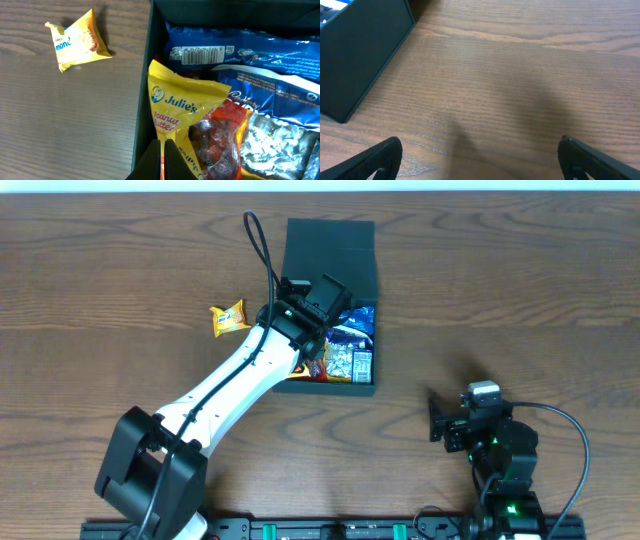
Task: Pack container
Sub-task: 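Push the Julie's packet down among the box contents with the left gripper, then open the left gripper, release the packet, and withdraw left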
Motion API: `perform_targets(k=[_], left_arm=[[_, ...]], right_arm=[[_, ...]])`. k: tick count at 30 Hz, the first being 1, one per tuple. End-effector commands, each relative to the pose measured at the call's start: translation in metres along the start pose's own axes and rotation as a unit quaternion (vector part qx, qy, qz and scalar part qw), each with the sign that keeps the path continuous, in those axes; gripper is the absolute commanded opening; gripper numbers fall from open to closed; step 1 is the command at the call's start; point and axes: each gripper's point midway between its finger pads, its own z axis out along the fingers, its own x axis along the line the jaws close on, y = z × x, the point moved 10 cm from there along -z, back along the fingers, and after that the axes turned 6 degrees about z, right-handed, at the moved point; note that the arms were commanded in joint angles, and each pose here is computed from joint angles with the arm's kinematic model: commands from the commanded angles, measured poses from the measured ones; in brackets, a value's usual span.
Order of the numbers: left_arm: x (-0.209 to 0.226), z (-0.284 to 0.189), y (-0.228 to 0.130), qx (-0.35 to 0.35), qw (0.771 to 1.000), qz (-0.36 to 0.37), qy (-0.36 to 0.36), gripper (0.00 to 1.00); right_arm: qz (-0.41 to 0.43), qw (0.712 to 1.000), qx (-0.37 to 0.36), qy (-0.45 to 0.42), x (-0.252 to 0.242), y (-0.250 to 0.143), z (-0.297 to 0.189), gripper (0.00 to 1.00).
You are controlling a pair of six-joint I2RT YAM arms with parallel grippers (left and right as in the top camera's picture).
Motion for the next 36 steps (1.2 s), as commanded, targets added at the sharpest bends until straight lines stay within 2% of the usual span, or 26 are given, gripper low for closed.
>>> perform_targets(k=[1, 13, 21, 36], left_arm=[[0.006, -0.011, 0.009, -0.026, 1.0, -0.004, 0.014, 0.06], [-0.001, -0.002, 0.012, -0.027, 1.0, -0.006, 0.001, 0.06], [-0.005, 0.013, 0.008, -0.012, 1.0, 0.003, 0.02, 0.06], [-0.003, 0.038, -0.017, 0.014, 0.999, 0.007, 0.031, 0.06]], right_arm=[[0.004, 1.0, -0.001, -0.004, -0.001, -0.001, 0.0, 0.99], [0.004, 1.0, -0.001, -0.004, -0.001, -0.001, 0.0, 0.99], [0.004, 1.0, -0.001, -0.004, -0.001, -0.001, 0.0, 0.99], [0.004, 1.0, -0.001, -0.004, -0.001, -0.001, 0.0, 0.99]])
